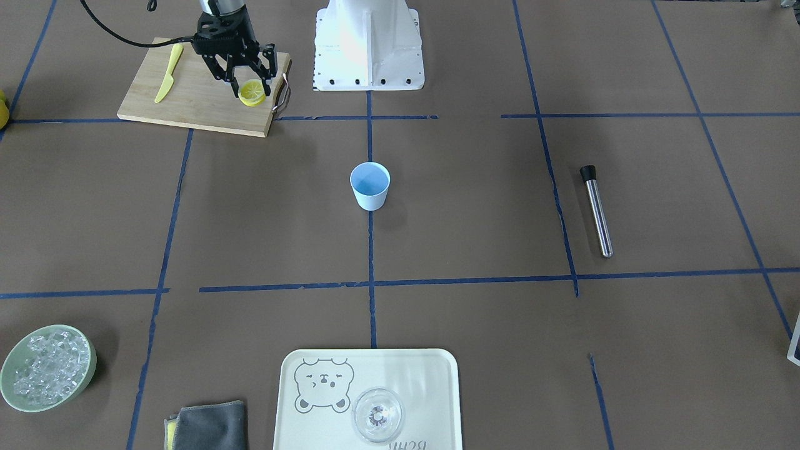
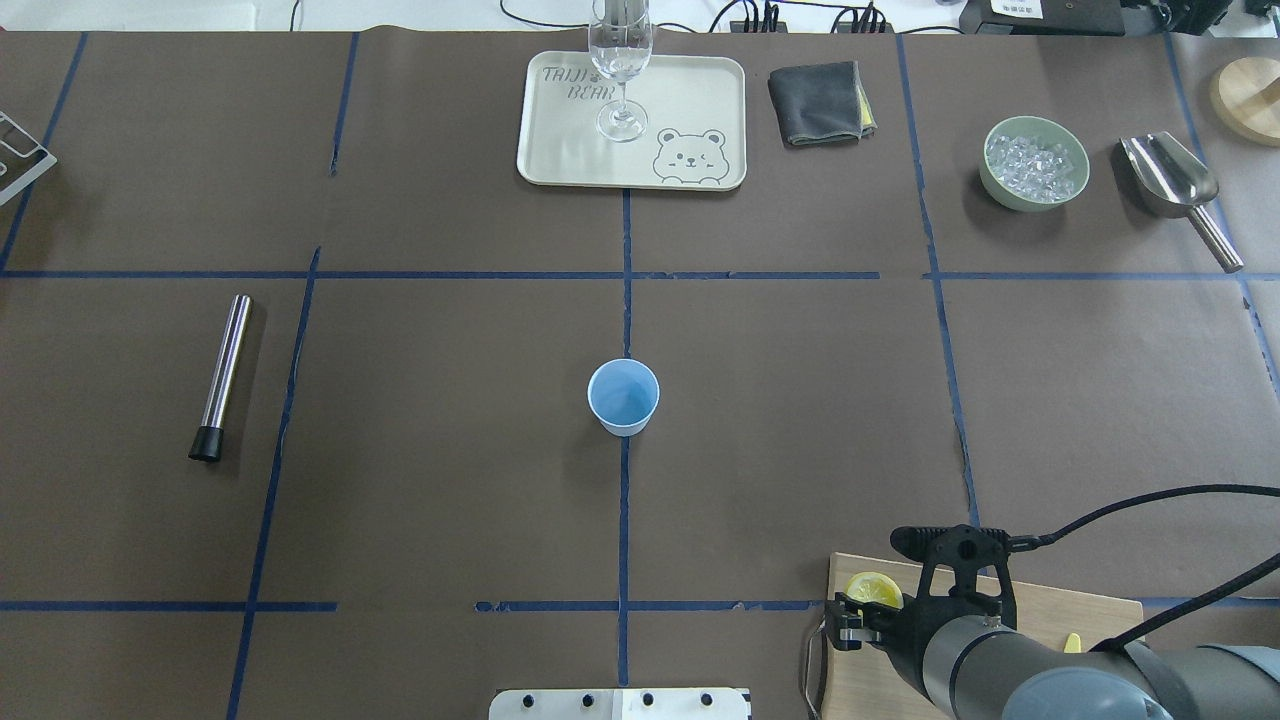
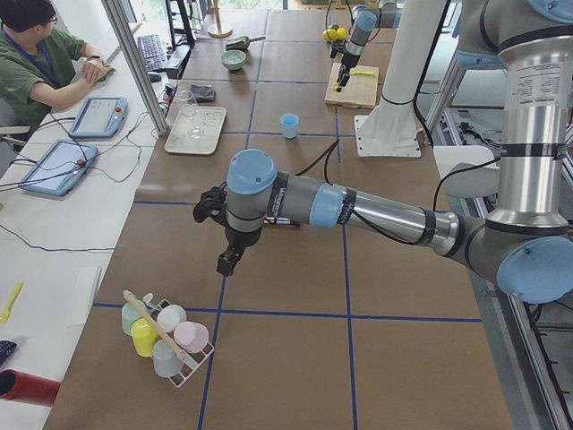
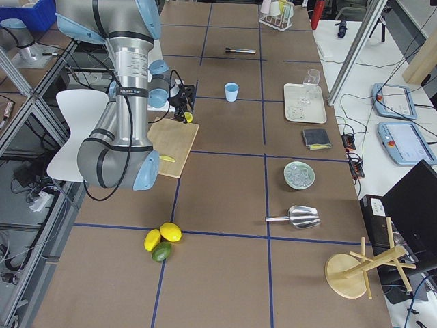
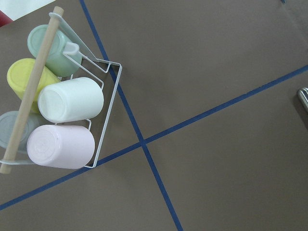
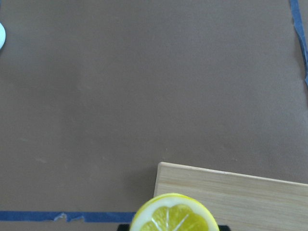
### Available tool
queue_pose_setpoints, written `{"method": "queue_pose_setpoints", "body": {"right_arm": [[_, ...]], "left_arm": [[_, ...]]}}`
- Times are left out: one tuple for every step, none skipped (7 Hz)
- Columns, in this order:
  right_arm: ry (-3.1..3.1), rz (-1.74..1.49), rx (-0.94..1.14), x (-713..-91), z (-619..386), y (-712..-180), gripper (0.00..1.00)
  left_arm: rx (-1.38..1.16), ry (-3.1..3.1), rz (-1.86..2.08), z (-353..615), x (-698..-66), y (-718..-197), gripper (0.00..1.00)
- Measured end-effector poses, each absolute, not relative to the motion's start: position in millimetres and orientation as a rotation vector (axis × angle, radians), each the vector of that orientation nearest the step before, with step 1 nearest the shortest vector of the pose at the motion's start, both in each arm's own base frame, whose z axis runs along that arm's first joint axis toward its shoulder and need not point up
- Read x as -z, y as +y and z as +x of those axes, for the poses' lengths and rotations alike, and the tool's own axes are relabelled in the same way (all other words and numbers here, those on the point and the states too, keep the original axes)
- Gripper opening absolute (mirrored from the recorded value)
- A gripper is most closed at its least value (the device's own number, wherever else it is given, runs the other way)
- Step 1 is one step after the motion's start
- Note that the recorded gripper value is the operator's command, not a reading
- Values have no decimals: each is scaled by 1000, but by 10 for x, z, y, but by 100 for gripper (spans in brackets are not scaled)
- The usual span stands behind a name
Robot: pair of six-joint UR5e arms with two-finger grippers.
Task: Squeeze lemon into cup
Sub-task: 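Lift the lemon slice with the right gripper and carry it over the blue cup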
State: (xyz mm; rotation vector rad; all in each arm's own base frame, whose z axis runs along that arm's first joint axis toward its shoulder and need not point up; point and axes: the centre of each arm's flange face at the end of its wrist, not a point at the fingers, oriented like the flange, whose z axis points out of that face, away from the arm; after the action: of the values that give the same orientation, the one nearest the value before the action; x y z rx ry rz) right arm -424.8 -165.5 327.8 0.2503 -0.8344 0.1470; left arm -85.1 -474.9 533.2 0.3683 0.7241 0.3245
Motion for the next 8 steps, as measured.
{"method": "queue_pose_setpoints", "body": {"right_arm": [[-838,238,-162,-3159,-4163,-1755,0],[-841,220,-175,-3037,-4124,-1862,0],[-838,199,-186,-2883,-4134,-1988,0],[-836,190,-193,-2658,-4178,-2136,0],[-833,197,-196,-2390,-4250,-2309,0],[-829,198,-209,-2102,-4328,-2522,0],[-828,194,-230,-1850,-4407,-2734,0],[-830,194,-250,-1616,-4519,-2946,0]], "left_arm": [[-325,724,368,-850,-5331,-4749,100],[-325,724,368,-850,-5332,-4749,100],[-325,724,369,-850,-5329,-4749,100],[-325,724,369,-850,-5328,-4749,100],[-325,724,369,-851,-5328,-4749,100],[-324,723,369,-854,-5327,-4748,100],[-324,723,370,-857,-5325,-4747,100],[-324,723,370,-857,-5325,-4747,100]]}}
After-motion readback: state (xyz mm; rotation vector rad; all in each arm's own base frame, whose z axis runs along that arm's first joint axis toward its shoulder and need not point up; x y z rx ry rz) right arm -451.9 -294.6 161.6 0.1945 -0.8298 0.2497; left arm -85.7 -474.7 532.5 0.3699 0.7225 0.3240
